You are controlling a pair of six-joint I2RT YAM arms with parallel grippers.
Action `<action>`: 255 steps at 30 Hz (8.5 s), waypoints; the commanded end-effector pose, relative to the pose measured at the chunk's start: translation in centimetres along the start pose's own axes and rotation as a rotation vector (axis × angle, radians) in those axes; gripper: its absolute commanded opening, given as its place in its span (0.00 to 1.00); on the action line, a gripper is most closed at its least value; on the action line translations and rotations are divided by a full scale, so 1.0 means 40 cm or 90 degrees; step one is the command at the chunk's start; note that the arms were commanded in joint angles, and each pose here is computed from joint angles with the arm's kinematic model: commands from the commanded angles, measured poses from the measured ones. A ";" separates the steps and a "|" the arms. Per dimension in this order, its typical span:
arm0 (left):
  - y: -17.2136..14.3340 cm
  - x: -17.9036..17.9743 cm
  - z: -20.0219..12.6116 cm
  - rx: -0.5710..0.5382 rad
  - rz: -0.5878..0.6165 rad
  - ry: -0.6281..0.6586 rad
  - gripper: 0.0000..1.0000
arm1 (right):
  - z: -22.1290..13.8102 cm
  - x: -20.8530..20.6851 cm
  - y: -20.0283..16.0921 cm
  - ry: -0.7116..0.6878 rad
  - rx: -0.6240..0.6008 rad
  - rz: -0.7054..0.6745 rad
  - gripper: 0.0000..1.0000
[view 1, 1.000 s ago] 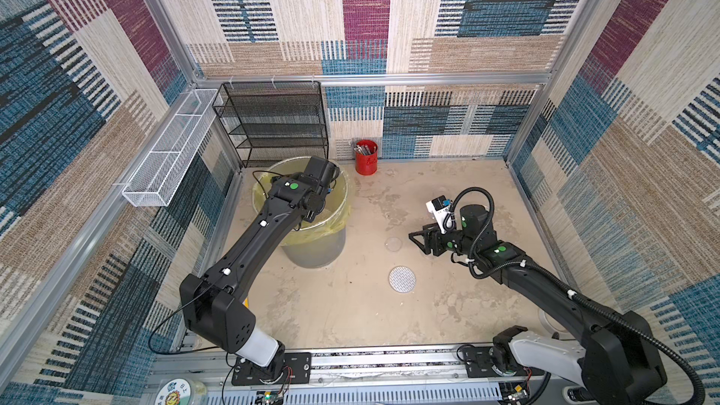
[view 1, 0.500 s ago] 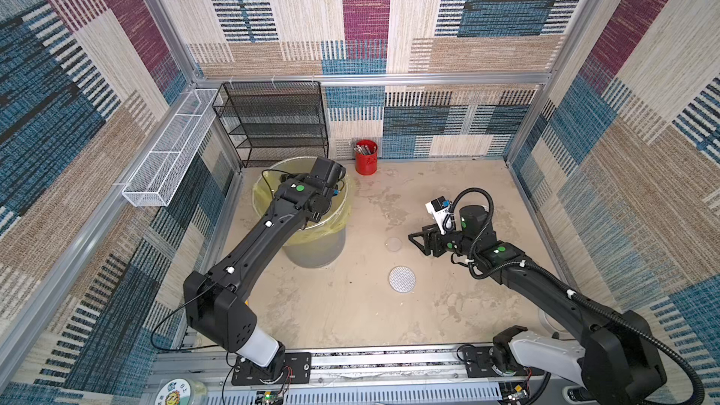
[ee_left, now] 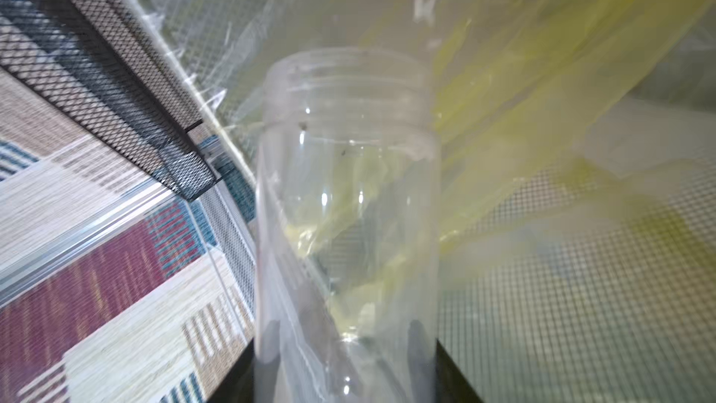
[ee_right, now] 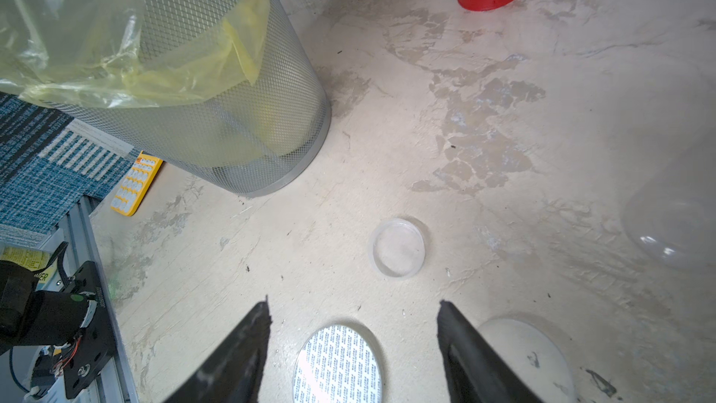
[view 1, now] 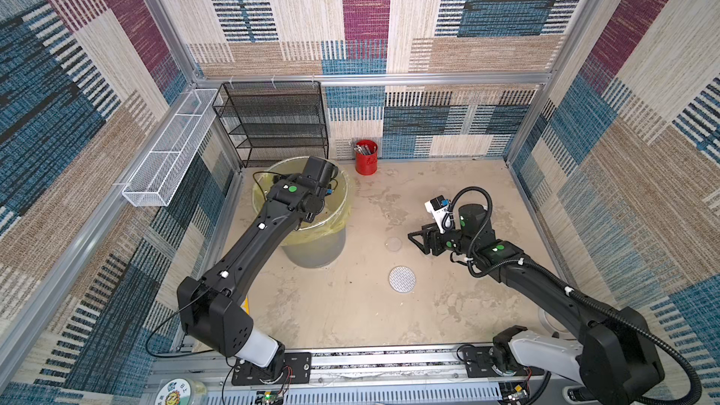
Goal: Empty moldy rice from jars
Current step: Pour the moldy rice from the jar into the trash bin, then place the jar at the center of the board.
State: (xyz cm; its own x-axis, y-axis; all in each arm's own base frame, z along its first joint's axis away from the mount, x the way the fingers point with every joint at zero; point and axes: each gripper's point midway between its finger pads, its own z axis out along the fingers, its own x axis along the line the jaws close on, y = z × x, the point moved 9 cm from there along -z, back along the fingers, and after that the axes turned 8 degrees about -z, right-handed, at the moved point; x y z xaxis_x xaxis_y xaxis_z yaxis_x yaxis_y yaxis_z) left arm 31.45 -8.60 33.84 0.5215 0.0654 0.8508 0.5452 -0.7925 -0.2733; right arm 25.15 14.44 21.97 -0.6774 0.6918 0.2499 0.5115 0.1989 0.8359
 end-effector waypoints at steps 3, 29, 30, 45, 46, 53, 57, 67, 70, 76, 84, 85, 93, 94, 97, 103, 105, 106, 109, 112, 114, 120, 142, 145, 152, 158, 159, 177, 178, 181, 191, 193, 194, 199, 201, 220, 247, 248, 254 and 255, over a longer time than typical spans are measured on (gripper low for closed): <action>-0.041 0.025 0.007 0.003 -0.070 -0.020 0.00 | -0.004 0.005 0.014 0.008 -0.013 -0.015 0.70; -0.116 0.041 -0.084 -0.145 -0.305 -0.114 0.00 | -0.031 0.022 0.073 0.019 -0.052 -0.017 0.70; -0.124 0.046 -0.101 -0.173 -0.329 -0.129 0.00 | -0.033 0.025 0.082 0.025 -0.061 -0.015 0.70; -0.185 0.090 -0.324 -0.620 -0.596 -0.357 0.00 | -0.191 0.140 0.248 0.173 -0.219 -0.009 0.78; -0.184 0.090 -0.337 -0.649 -0.607 -0.374 0.00 | -0.206 0.149 0.258 0.177 -0.228 -0.014 0.78; -0.130 0.054 -0.399 -0.838 -0.642 -0.438 0.00 | -0.299 0.202 0.318 0.208 -0.252 -0.034 0.83; -0.073 0.019 -0.430 -0.935 -0.623 -0.470 0.00 | -0.330 0.219 0.337 0.222 -0.271 -0.026 0.84; 0.074 -0.077 -0.447 -1.004 -0.597 -0.509 0.00 | -0.321 0.206 0.321 0.196 -0.282 -0.003 0.87; 0.102 -0.088 -0.459 -1.018 -0.598 -0.518 0.00 | -0.297 0.192 0.310 0.190 -0.267 0.020 0.86; 0.150 -0.109 -0.474 -1.023 -0.594 -0.534 0.00 | -0.285 0.185 0.300 0.176 -0.266 0.023 0.87; 0.190 -0.125 -0.483 -1.005 -0.576 -0.524 0.00 | -0.313 0.195 0.305 0.163 -0.289 0.003 0.87; 0.191 -0.128 -0.482 -1.003 -0.575 -0.522 0.00 | -0.321 0.192 0.308 0.135 -0.286 0.000 0.87; 0.208 -0.150 -0.471 -0.988 -0.564 -0.532 0.00 | -0.356 0.208 0.336 0.110 -0.276 -0.070 0.84; 0.214 -0.153 -0.470 -0.987 -0.562 -0.536 0.00 | -0.359 0.211 0.342 0.113 -0.275 -0.079 0.83; 0.228 -0.161 -0.468 -0.985 -0.553 -0.545 0.00 | -0.363 0.218 0.354 0.123 -0.263 -0.117 0.78; 0.237 -0.173 -0.458 -0.976 -0.548 -0.535 0.00 | -0.339 0.207 0.361 0.108 -0.185 -0.143 0.61; 0.237 -0.180 -0.456 -0.978 -0.543 -0.537 0.00 | -0.327 0.201 0.358 0.104 -0.159 -0.144 0.57; 0.237 -0.183 -0.454 -0.977 -0.541 -0.536 0.00 | -0.325 0.201 0.357 0.107 -0.152 -0.149 0.55; 0.241 -0.194 -0.449 -0.971 -0.531 -0.536 0.00 | -0.332 0.206 0.359 0.111 -0.144 -0.165 0.52; 0.247 -0.202 -0.445 -0.967 -0.528 -0.538 0.00 | -0.321 0.201 0.355 0.111 -0.115 -0.169 0.49; 0.249 -0.206 -0.445 -0.967 -0.526 -0.543 0.00 | -0.308 0.194 0.347 0.111 -0.098 -0.167 0.49; 0.244 -0.216 -0.440 -0.960 -0.516 -0.528 0.00 | -0.279 0.183 0.318 0.120 -0.045 -0.166 0.45; 0.248 -0.241 -0.423 -0.936 -0.468 -0.499 0.00 | -0.229 0.223 0.239 0.220 0.015 -0.194 0.16; 0.251 -0.239 -0.424 -0.942 -0.471 -0.496 0.00 | -0.232 0.222 0.245 0.211 0.006 -0.196 0.07; 0.249 -0.226 -0.431 -0.952 -0.478 -0.491 0.09 | -0.234 0.225 0.240 0.217 -0.017 -0.196 0.00; 0.237 -0.204 -0.446 -0.971 -0.488 -0.493 0.38 | -0.240 0.222 0.225 0.199 -0.035 -0.199 0.00; 0.237 -0.201 -0.447 -0.971 -0.491 -0.493 0.39 | -0.238 0.220 0.225 0.193 -0.032 -0.199 0.00; 0.231 -0.203 -0.449 -0.965 -0.495 -0.513 0.85 | -0.227 0.198 0.281 0.115 -0.065 -0.222 0.00; 0.228 -0.204 -0.449 -0.966 -0.494 -0.513 0.86 | -0.227 0.196 0.290 0.107 -0.070 -0.223 0.00; 0.222 -0.209 -0.447 -0.961 -0.490 -0.519 0.97 | -0.225 0.189 0.311 0.082 -0.077 -0.220 0.00; 0.159 -0.206 -0.451 -0.955 -0.488 -0.511 0.99 | -0.238 0.171 0.379 0.040 -0.093 -0.217 0.00; 0.141 -0.197 -0.458 -0.957 -0.491 -0.512 0.99 | -0.244 0.172 0.397 0.034 -0.097 -0.217 0.00; 0.129 -0.191 -0.463 -0.961 -0.493 -0.513 0.99 | -0.244 0.172 0.407 0.032 -0.097 -0.215 0.00; 0.061 -0.172 -0.474 -0.964 -0.530 -0.520 0.99 | -0.227 0.161 0.446 0.019 -0.072 -0.193 0.00; 0.029 -0.171 -0.478 -0.969 -0.543 -0.532 0.99 | -0.209 0.151 0.451 0.011 -0.052 -0.181 0.00; -0.153 -0.171 -0.420 -0.827 -0.776 -0.474 0.99 | 0.009 0.024 0.521 -0.086 0.059 -0.017 0.00; -0.253 -0.190 -0.394 -0.668 -0.843 -0.511 0.99 | 0.300 -0.112 0.391 -0.228 0.332 0.066 0.00; -0.250 -0.190 -0.397 -0.666 -0.839 -0.521 0.99 | 0.308 -0.114 0.387 -0.231 0.338 0.069 0.00; -0.245 -0.206 -0.393 -0.652 -0.847 -0.552 0.99 | 0.354 -0.128 0.360 -0.242 0.355 0.077 0.00; -0.246 -0.210 -0.392 -0.653 -0.844 -0.559 0.99 | 0.362 -0.132 0.354 -0.243 0.360 0.078 0.00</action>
State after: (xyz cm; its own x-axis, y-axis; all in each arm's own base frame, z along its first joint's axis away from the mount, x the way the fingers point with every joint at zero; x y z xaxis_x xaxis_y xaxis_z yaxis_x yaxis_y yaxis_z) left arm 11.62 -10.91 36.87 0.4793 0.8477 -0.2272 0.4059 0.0154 0.9138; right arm 43.37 23.61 25.93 -0.4392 0.8962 0.0623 0.8285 0.3772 0.4139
